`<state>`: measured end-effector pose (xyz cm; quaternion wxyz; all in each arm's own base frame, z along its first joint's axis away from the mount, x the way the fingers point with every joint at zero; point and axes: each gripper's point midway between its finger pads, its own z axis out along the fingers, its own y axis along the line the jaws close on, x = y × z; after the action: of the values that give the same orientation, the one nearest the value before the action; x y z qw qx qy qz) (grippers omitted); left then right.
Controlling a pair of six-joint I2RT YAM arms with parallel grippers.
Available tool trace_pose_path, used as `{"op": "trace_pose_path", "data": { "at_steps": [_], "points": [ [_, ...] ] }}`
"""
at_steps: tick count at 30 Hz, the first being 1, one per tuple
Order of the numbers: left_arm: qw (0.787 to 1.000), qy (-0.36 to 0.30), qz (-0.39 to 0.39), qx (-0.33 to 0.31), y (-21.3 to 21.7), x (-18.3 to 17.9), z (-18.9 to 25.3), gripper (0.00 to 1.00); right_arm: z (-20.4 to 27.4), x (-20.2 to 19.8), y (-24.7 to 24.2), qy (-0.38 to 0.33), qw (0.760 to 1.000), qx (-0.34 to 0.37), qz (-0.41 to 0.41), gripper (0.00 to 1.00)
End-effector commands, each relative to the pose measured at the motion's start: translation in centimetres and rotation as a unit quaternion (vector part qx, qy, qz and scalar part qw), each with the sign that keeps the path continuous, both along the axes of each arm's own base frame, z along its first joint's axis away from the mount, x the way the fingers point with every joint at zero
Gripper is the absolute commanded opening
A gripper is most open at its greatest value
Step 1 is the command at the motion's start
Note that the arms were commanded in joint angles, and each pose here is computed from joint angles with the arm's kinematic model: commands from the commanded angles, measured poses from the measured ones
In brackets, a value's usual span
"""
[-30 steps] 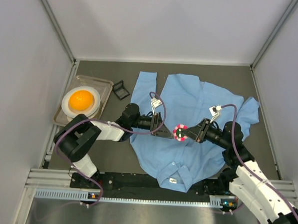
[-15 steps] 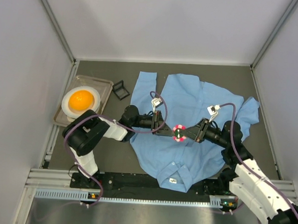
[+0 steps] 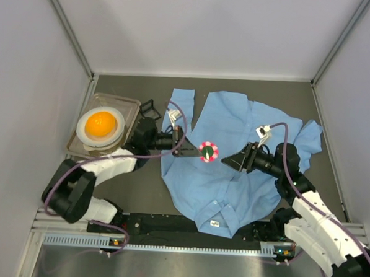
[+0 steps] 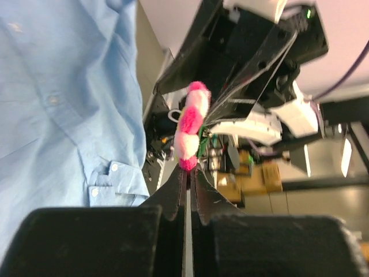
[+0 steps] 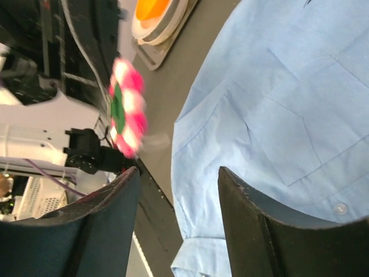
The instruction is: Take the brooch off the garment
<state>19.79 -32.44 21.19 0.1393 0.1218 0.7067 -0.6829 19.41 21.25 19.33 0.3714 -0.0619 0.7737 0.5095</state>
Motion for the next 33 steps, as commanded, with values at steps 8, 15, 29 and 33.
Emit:
{"op": "trace_pose_path", "data": {
  "at_steps": [8, 15, 29, 33],
  "points": [
    [0.972, 0.116, 0.148, 0.141, 7.8, 1.0, 0.8, 0.0, 5.9, -1.6, 3.8, -0.33, 0.938, -0.089, 0.06, 0.56],
    [0.958, 0.175, 0.167, 0.152, 8.9, -0.6, 2.9, 0.0, 6.9, -3.2, 8.0, -0.581, 0.791, -0.169, 0.087, 0.49],
    [0.947, 0.237, 0.169, 0.133, 8.8, -1.5, 3.7, 0.0, 6.3, -2.2, 11.4, -0.663, 0.698, -0.26, 0.074, 0.35],
    [0.948, 0.242, 0.166, 0.12, 8.6, -1.5, 4.0, 0.0, 6.8, -1.8, 11.6, -0.672, 0.688, -0.268, 0.058, 0.33]
  ]
}}
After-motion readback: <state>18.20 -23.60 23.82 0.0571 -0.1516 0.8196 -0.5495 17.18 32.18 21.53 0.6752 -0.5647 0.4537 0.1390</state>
